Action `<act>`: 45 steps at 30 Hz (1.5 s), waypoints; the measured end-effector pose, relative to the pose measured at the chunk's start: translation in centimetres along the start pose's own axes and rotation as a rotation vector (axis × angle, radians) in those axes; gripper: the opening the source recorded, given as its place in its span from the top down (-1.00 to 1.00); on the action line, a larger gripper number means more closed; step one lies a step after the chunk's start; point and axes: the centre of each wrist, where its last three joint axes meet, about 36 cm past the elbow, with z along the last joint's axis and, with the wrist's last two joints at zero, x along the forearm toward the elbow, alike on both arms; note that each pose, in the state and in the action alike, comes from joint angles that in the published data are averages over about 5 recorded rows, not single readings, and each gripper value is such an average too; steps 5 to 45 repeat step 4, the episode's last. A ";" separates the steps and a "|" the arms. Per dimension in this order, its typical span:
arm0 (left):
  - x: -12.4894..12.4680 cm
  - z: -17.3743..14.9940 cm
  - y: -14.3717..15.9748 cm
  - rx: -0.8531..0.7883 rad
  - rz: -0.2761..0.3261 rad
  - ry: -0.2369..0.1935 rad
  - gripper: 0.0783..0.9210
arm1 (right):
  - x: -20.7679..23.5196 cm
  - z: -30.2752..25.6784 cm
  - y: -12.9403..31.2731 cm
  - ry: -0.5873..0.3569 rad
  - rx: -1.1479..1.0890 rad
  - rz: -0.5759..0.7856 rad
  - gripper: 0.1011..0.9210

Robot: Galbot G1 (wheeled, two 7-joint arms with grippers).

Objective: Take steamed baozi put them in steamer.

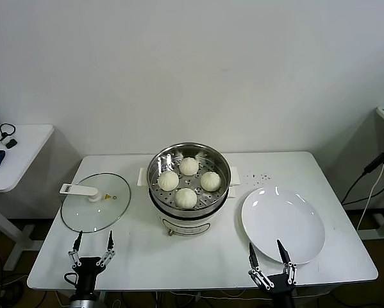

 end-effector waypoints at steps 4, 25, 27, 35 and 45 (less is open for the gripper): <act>0.0 0.0 0.1 -0.002 0.000 -0.001 -0.77 | 0.2 0.1 0.2 0.001 -0.003 -0.001 -0.76; 0.0 0.0 0.1 -0.002 0.000 -0.001 -0.77 | 0.2 0.1 0.2 0.001 -0.003 -0.001 -0.76; 0.0 0.0 0.1 -0.002 0.000 -0.001 -0.77 | 0.2 0.1 0.2 0.001 -0.003 -0.001 -0.76; 0.0 0.0 0.1 -0.002 0.000 -0.001 -0.77 | 0.2 0.1 0.2 0.001 -0.003 -0.001 -0.76; 0.0 0.0 0.1 -0.002 0.000 -0.001 -0.77 | 0.2 0.1 0.2 0.001 -0.003 -0.001 -0.76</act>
